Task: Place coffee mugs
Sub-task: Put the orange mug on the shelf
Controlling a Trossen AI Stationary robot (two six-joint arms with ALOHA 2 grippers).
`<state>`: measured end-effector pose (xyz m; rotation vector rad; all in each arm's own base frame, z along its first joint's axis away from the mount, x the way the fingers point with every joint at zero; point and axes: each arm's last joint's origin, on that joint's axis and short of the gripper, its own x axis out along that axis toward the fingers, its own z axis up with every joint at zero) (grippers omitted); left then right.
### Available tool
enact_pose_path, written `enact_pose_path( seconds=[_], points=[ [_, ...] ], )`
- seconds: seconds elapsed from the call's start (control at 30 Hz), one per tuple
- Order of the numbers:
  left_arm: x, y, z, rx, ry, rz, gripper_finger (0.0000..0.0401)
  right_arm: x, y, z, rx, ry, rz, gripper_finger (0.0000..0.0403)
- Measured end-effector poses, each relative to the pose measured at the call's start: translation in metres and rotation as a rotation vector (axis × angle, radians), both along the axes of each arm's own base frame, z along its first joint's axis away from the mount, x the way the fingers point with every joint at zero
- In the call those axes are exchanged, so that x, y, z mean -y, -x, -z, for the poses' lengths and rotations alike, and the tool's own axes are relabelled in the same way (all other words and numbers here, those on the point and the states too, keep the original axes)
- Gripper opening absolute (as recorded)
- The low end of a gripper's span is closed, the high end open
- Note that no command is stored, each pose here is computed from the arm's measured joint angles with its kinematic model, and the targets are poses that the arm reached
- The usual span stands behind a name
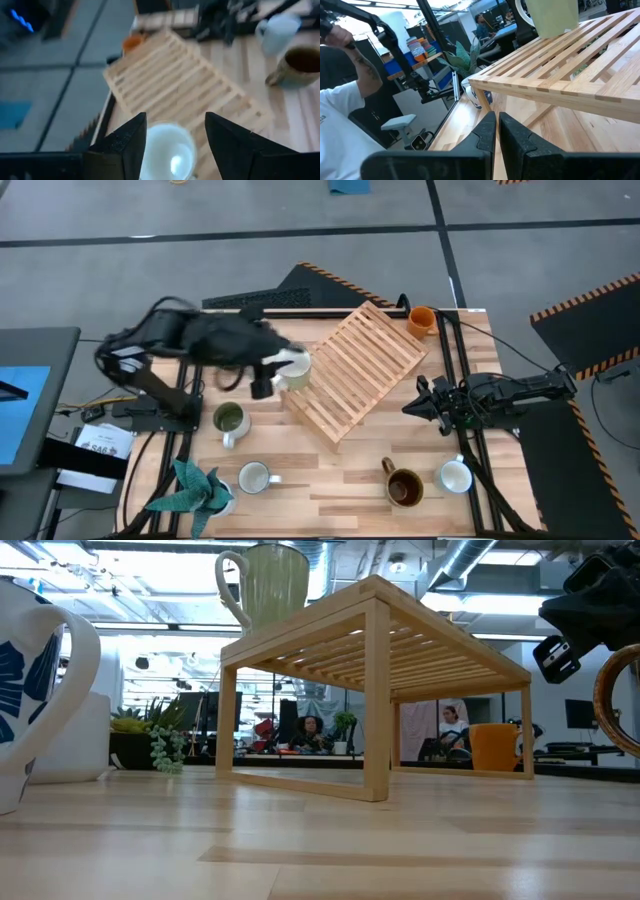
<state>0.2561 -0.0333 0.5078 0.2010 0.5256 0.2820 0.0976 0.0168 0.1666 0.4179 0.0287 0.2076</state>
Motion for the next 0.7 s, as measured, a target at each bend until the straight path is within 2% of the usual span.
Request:
enact_pose_path(
  seconds=[0.13,0.3,0.47,0.57,0.7],
  points=[
    [0.018,0.027,0.014,0.139,-0.049,0.028,0.0187,0.0,0.0,0.0,0.001,0.0,0.0,0.0049],
    [0.022,0.06,0.067,0.311,-0.053,0.06,0.0187,0.0,0.0,0.0,0.0,0.0,0.0,0.0049],
    [0.021,0.087,0.125,0.482,-0.075,0.168,0.0187,0.0,0.0,0.0,0.0,0.0,0.0,0.0049],
    [0.019,0.099,0.151,0.602,-0.072,0.215,0.0187,0.0,0.0,0.0,0.0,0.0,0.0,0.0049],
    [0.015,0.107,0.178,0.717,-0.056,0.202,0.0187,0.0,0.0,0.0,0.007,0.03,0.002,0.0049]
  ],
)
